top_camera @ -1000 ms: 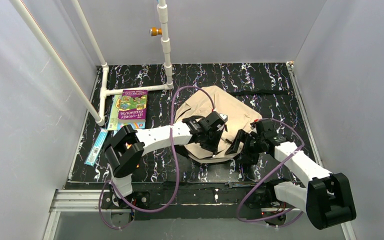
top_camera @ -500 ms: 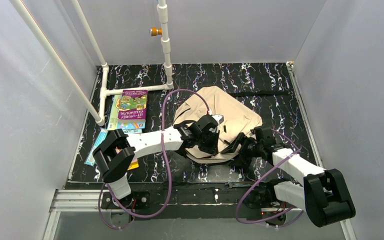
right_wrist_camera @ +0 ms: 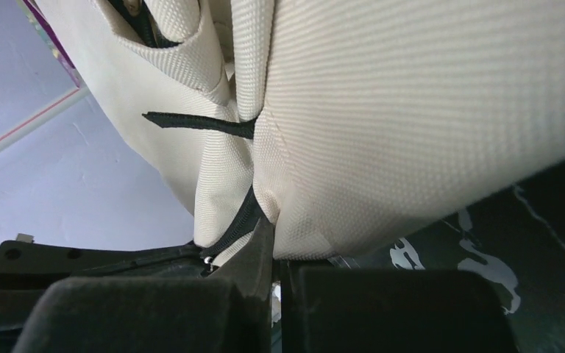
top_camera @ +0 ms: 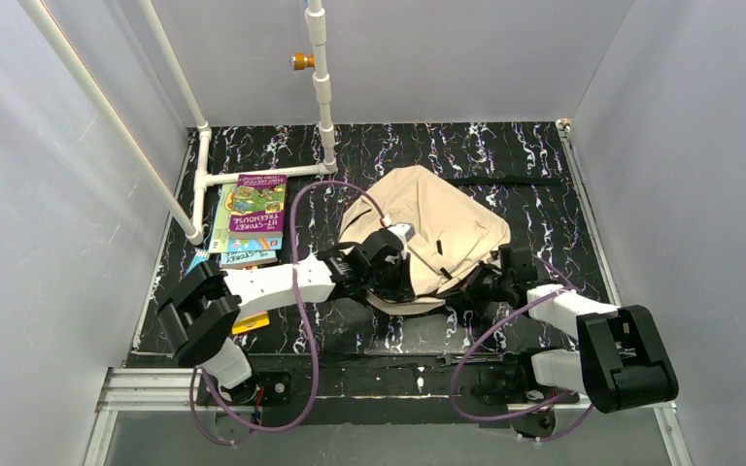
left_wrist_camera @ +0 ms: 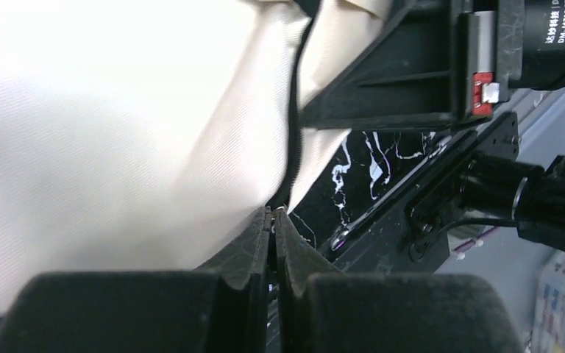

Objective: Pack the student bag
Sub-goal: Unzip the student bag at the center of the board.

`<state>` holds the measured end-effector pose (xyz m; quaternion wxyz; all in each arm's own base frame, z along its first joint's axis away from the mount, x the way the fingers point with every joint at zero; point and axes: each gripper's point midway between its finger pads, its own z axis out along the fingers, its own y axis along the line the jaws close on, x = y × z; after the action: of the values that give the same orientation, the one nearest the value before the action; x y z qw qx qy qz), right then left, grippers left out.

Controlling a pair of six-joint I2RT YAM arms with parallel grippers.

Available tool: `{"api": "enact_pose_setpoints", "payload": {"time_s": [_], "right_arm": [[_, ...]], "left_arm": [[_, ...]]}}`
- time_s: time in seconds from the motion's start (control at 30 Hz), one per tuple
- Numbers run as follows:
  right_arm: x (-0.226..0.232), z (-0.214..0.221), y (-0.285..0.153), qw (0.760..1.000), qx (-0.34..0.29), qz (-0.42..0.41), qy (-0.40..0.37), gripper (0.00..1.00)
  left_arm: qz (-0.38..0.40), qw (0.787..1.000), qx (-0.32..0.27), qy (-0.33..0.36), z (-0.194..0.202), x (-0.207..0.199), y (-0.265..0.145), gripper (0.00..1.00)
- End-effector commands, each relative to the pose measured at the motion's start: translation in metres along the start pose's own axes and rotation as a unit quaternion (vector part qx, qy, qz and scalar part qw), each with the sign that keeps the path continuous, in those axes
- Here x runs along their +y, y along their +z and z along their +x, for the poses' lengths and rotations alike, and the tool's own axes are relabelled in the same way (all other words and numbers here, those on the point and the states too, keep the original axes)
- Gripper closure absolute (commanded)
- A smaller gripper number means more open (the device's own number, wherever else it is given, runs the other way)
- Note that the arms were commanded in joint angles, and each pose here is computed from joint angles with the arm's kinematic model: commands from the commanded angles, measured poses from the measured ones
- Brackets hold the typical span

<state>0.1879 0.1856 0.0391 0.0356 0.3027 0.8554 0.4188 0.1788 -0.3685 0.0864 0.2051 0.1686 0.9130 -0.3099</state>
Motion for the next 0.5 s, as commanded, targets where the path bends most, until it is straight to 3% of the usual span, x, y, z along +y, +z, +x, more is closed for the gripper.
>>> {"api": "enact_pose_setpoints", "payload": {"time_s": [0.0, 0.2, 0.4, 0.43, 0.47], "right_arm": [[-0.015, -0.04, -0.013, 0.997, -0.063, 0.044, 0.001, 0.99], [-0.035, -0.075, -0.039, 0.992, -0.083, 0.095, -0.018, 0.99], [-0.038, -0.077, -0.04, 0.989, -0.033, 0.114, -0.089, 0.99], [-0.037, -0.08, -0.045, 0.984, -0.035, 0.129, -0.114, 0.92], [-0.035, -0.084, -0.053, 0.978, -0.041, 0.15, -0.137, 0.78]], "left_arm": [[-0.077, 0.994, -0.075, -0.03, -0.019, 0.044, -0.042, 1.0], [-0.159, 0.977, -0.118, -0.083, -0.015, 0.118, -0.084, 1.0], [-0.128, 0.98, -0.123, -0.092, -0.031, 0.115, -0.086, 1.0], [-0.113, 0.982, -0.118, -0.095, -0.032, 0.108, -0.084, 1.0], [-0.099, 0.983, -0.116, -0.098, -0.034, 0.103, -0.081, 1.0]]}}
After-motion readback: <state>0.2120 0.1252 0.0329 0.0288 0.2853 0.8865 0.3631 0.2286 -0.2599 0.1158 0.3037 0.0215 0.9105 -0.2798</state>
